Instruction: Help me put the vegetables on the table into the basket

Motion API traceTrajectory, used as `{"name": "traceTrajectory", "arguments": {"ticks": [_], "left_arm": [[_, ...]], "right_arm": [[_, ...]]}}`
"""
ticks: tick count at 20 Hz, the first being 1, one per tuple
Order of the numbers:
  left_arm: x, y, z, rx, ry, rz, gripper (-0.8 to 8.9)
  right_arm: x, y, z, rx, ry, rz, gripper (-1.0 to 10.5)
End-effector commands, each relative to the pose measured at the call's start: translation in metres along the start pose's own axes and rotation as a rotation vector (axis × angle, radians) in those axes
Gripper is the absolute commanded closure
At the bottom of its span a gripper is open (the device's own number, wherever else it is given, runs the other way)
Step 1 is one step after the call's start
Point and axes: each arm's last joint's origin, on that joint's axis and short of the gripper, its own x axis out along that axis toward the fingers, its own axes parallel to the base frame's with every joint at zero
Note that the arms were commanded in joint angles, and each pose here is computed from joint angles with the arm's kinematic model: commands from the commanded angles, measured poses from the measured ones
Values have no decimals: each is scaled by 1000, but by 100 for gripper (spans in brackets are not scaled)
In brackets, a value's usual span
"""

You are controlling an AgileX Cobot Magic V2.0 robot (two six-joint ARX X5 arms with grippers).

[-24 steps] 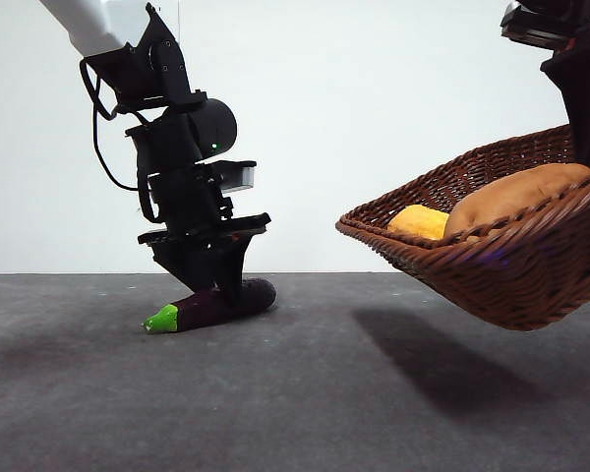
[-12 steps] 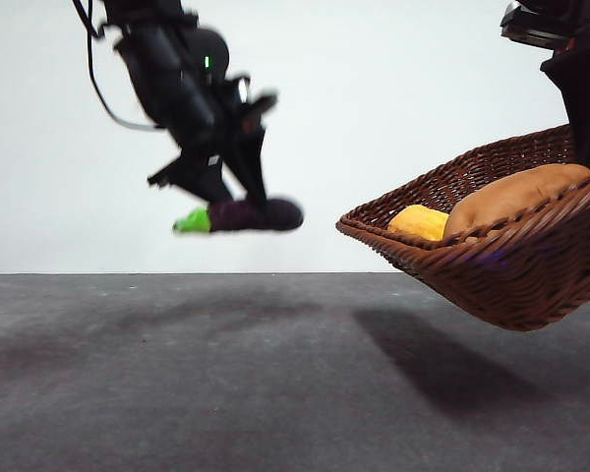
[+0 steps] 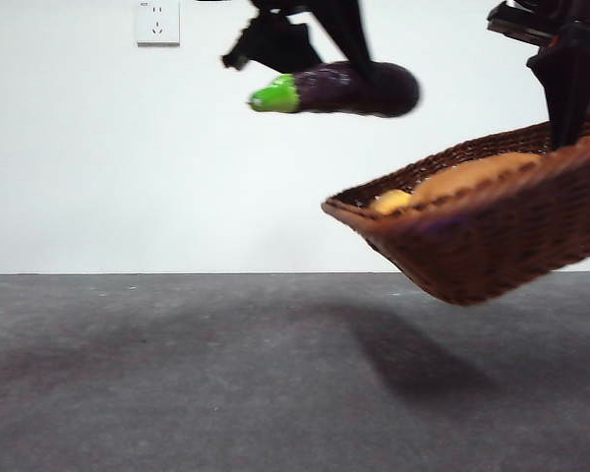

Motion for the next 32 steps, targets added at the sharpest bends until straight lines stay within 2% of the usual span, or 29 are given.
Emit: {"name": "traceTrajectory", "arguments": {"ticks": [1,5,6,8,10,13,14,15,16,18,21,23,24,25,26,28,29,32], "left_arm": [[18,-6,2,-66,11,-3,813],[23,-14,10,-112,-68,-23,794],[23,-13,11,-120,-76,-14,753],[24,-13,12,-123,-83,-13,547],[26,-12,12,-123,-83,-12,428],[26,-12,16,-137,-127,6,425],[26,-12,18,-140,-144,7,396],[25,-12,19,-150,-155,6,315],[25,-10,19,-154,-155,8,301],[22,-5,15,-148,-120,20,302],[7,0,3,-63,-29,51,314],[-15,-5,-6,-10,1,77,343],[-29,-9,-11,24,5,79,478],[-43,-16,-18,58,9,77,695],[-58,-23,-25,89,16,90,832],[-89,-36,-44,104,33,181,818],[-107,-45,-52,111,-14,197,818],[-149,-72,-75,128,-128,146,818]], "right_arm": [[1,1,1,6,-3,41,963],[1,3,1,1,1,93,963],[1,3,1,1,1,96,963],[1,3,1,-6,2,113,963],[1,4,1,-10,2,131,963],[1,4,1,-10,2,134,963],[1,4,1,-10,2,133,963],[1,4,1,-10,2,133,963],[1,4,1,-10,1,133,963],[1,4,3,-14,-14,133,963],[3,1,8,-20,-49,108,963],[11,-6,16,-14,-56,105,963],[16,-10,20,-6,-53,103,963],[23,-17,26,1,-53,100,963],[30,-24,31,-7,-58,102,963],[42,-40,41,4,-57,99,963],[49,-49,46,11,-52,119,963],[69,-73,63,54,-19,193,963]]}}
